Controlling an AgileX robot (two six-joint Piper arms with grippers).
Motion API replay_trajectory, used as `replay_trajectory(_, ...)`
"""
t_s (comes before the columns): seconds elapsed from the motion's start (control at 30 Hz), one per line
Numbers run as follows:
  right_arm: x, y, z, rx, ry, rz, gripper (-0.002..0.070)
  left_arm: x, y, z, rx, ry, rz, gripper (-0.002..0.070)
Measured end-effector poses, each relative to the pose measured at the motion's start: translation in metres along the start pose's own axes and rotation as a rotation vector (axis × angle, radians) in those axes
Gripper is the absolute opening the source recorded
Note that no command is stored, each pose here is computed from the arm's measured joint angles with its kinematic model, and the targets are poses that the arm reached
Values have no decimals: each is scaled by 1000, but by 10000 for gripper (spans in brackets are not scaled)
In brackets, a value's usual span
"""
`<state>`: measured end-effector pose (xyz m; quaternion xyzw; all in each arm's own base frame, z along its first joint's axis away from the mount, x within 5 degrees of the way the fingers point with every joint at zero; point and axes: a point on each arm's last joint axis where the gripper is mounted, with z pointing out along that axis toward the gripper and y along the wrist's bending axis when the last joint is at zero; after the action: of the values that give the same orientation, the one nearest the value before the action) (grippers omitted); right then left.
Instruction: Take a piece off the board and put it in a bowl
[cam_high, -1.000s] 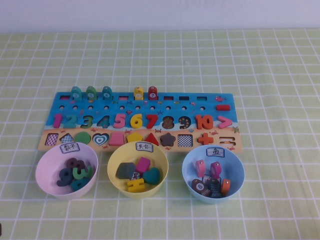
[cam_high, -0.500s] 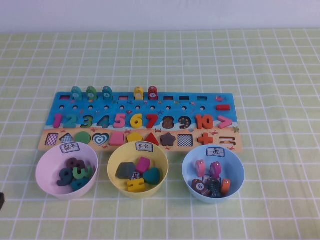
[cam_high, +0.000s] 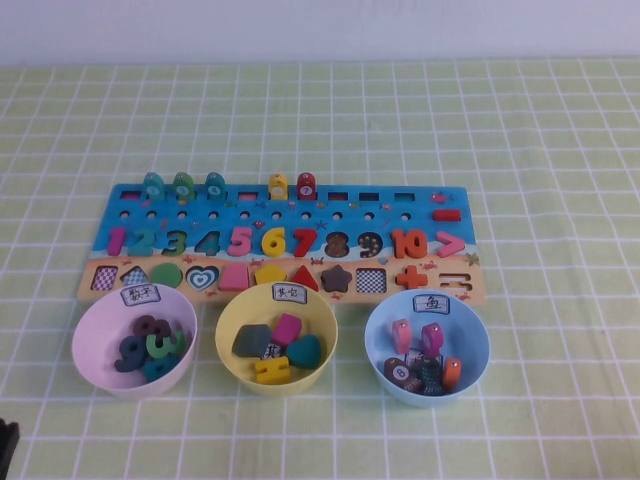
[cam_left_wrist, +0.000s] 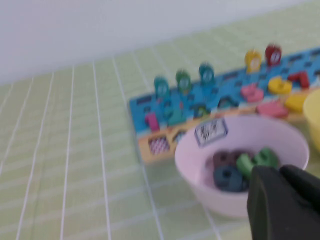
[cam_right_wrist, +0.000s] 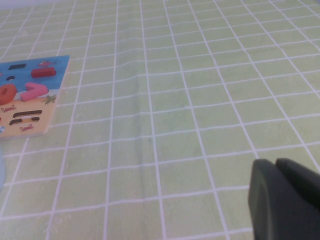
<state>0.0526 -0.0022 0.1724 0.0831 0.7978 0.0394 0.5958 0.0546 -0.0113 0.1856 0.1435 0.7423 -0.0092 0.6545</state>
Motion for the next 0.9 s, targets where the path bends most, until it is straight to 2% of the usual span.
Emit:
replay_trajectory(0.3,0,0,0,0,2,0,-17,14,3,-1,-83,154,-157,-1)
replay_trajectory(0.9,0,0,0,0,2,0,-17,14,3,-1,-85,162,-166,-2)
